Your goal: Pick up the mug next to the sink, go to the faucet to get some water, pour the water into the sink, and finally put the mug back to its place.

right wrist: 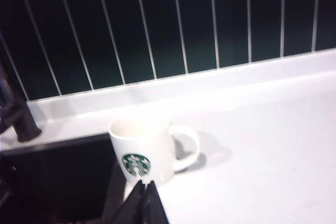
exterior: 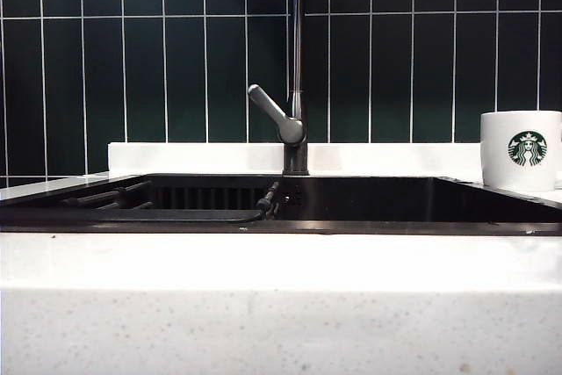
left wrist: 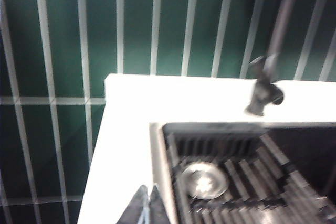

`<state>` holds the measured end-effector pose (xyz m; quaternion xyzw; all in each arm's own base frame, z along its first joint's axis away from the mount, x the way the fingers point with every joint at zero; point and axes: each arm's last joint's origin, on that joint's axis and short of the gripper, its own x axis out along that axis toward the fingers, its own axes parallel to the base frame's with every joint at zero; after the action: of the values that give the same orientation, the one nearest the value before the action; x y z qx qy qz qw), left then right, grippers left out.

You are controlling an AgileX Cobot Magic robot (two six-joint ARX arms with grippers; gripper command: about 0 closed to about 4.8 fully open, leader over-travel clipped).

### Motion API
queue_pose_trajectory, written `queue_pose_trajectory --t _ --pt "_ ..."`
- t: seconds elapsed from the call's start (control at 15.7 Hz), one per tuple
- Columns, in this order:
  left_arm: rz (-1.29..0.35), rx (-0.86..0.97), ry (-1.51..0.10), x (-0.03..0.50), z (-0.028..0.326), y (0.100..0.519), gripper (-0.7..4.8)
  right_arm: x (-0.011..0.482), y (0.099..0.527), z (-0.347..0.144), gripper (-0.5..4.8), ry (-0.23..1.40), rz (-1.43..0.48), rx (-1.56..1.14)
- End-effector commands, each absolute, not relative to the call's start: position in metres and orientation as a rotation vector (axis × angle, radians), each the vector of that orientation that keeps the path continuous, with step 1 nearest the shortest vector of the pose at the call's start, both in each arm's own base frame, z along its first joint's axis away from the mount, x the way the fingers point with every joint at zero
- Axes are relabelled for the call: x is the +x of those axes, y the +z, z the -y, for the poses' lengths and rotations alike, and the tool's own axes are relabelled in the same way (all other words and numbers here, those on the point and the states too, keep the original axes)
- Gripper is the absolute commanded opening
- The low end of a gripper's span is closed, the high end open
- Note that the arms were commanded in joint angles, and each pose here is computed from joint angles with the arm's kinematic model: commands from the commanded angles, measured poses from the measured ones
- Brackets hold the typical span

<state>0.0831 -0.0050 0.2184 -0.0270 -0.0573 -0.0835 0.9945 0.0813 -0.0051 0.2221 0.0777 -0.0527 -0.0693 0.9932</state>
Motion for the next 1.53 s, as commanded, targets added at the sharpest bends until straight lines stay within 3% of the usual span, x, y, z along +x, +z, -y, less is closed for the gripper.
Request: queue_pose_trajectory --t 0.06,0.38,0.57,0.64,0.7,0.77,1.08,1.34,1.53 --pt "0.094 -0.023 -0.272 0.086 0.008 0.244 -0.06 0.086 0.245 0.006 -0.06 -0.161 -0.025 0.103" --pt "0.036 0.079 -0.354 0.121 0.011 0.289 -0.06 0.121 0.282 0.007 -0.06 -0.198 -0.181 0.061" --pt "0.040 0.075 -0.391 0.146 0.012 0.293 -0.05 0.134 0.293 0.009 -0.05 -0.245 -0.153 0.058" --pt "0.022 0.071 -0.418 0.156 0.013 0.289 -0.04 0.135 0.291 0.009 0.33 -0.245 -0.169 0.056" --pt "-0.003 0.065 -0.436 0.166 0.013 0.284 0.35 0.138 0.288 0.010 1.63 -0.268 -0.196 0.044" --pt "-0.021 0.060 -0.439 0.174 0.013 0.280 0.81 0.142 0.284 0.011 1.80 -0.298 -0.218 0.005" --pt "0.035 0.049 -0.441 0.225 0.014 0.263 0.88 0.176 0.249 0.016 1.81 -0.326 -0.255 -0.027" --pt "0.017 0.045 -0.555 0.274 0.017 0.268 0.90 0.205 0.229 0.017 2.17 -0.341 -0.188 0.067" --pt "0.039 0.046 -0.614 0.306 0.019 0.270 0.91 0.226 0.211 0.021 2.11 -0.350 -0.209 0.050"
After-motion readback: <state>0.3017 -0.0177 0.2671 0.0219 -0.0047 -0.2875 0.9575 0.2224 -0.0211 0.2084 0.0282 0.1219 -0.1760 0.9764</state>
